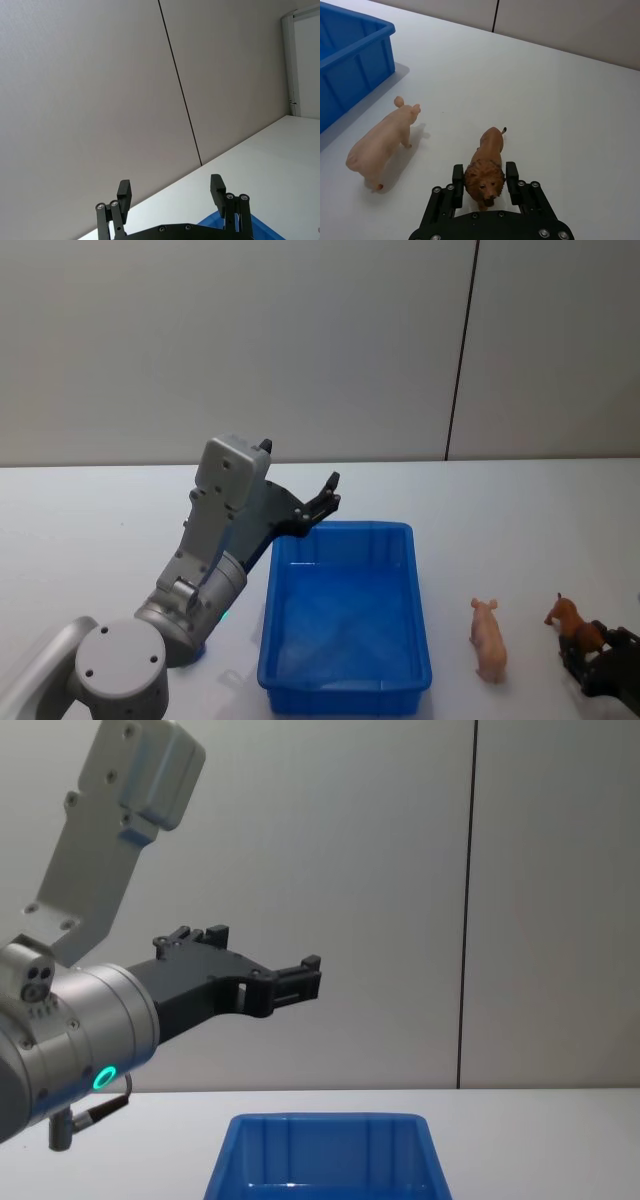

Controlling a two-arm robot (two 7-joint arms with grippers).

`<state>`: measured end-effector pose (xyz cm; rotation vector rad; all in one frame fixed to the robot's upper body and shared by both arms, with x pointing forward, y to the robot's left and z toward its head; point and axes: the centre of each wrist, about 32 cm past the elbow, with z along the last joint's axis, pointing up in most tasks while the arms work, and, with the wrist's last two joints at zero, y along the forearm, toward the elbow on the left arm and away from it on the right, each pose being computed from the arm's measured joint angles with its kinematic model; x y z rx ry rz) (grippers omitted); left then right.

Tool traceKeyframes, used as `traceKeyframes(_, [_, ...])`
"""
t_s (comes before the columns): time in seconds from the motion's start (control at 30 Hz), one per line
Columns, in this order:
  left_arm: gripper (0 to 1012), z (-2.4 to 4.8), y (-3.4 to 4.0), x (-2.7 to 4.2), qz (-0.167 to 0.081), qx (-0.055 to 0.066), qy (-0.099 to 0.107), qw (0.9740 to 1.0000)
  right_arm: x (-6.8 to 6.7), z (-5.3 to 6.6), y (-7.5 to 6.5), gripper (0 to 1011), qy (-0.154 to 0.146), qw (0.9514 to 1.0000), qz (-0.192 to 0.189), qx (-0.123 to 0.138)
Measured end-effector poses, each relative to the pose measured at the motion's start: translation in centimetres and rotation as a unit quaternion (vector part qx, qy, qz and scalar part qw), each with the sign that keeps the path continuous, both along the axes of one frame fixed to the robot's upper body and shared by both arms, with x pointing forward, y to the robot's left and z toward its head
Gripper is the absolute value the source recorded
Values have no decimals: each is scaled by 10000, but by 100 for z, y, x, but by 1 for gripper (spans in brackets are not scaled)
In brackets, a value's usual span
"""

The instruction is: Pick up the two dolls from the table and place them into the box.

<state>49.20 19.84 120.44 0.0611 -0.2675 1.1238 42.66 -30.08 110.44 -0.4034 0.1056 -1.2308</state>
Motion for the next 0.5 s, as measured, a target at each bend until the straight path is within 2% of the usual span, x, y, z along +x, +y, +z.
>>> traceKeyframes(0.1, [1001,0,0,0,0,0,0,10000,5,-5,4,443,-28,10000,-29,17])
traceKeyframes(0.43, [1001,0,0,0,0,0,0,10000,10,-4,29,440,-272,9996,-74,68])
traceKeyframes(0.5, [1001,0,0,0,0,0,0,10000,14,19,43,440,-412,9991,-46,75])
